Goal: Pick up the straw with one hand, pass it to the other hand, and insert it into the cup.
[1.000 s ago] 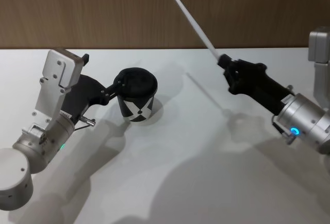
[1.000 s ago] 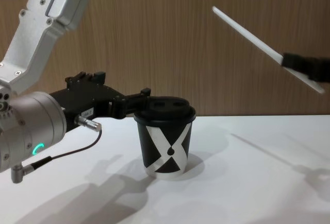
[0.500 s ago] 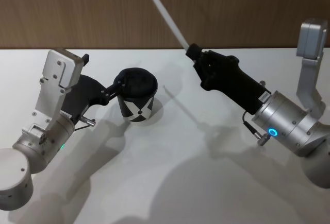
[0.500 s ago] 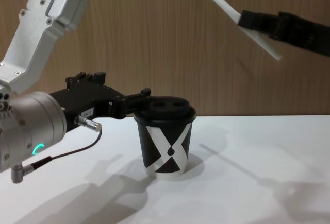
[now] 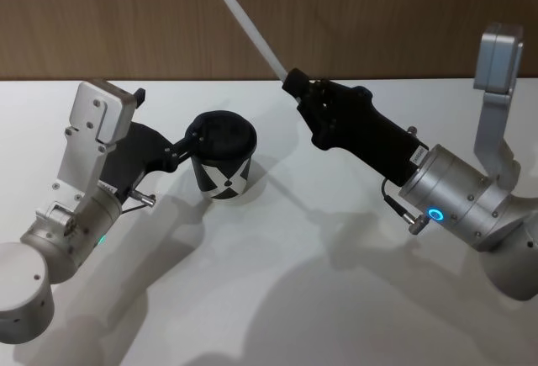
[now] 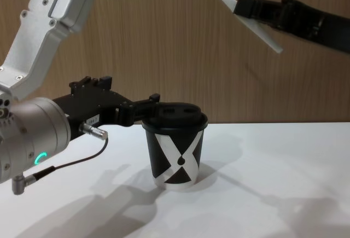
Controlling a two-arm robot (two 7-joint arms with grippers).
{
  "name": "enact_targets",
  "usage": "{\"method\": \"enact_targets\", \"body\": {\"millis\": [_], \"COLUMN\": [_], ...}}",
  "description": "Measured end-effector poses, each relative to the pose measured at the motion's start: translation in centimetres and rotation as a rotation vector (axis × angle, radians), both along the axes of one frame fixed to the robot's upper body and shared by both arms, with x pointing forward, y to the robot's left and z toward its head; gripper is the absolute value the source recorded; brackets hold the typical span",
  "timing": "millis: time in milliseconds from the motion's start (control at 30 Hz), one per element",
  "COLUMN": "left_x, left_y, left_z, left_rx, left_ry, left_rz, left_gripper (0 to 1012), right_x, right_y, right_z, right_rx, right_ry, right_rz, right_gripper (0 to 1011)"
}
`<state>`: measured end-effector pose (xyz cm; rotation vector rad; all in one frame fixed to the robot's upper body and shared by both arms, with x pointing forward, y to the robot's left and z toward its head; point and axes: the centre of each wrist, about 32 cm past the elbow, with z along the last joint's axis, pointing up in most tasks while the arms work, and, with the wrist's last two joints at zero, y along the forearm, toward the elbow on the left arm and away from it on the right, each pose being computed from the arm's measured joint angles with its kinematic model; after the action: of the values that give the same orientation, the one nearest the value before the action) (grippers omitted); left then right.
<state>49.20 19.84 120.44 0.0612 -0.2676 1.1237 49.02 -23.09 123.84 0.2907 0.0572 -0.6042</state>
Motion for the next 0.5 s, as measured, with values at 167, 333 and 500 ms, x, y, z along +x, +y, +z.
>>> {"method": "enact_targets", "body": {"millis": [167,333,500], "left_x": [0.00,0.00,-0.01], "left_y": [0.00,0.00,0.03], "left_z": [0.00,0.00,0.04], "left_rx": [0.000,0.000,-0.002], "left_ry": [0.000,0.000,-0.001], "left_rz": [0.000,0.000,-0.001], "left_gripper": [1003,1003,1003], "right_x": [0.31,0.55,0.69], "right_y": [-0.04,-0.11,-0.15], "right_z": [0.02,0.06,0.08], "right_rx": [-0.008,-0.014,-0.017], "right_ry": [-0.010,-0.018,-0.022], "right_rz": [0.014,0.022,0.027], "right_gripper": [1,1,1]}}
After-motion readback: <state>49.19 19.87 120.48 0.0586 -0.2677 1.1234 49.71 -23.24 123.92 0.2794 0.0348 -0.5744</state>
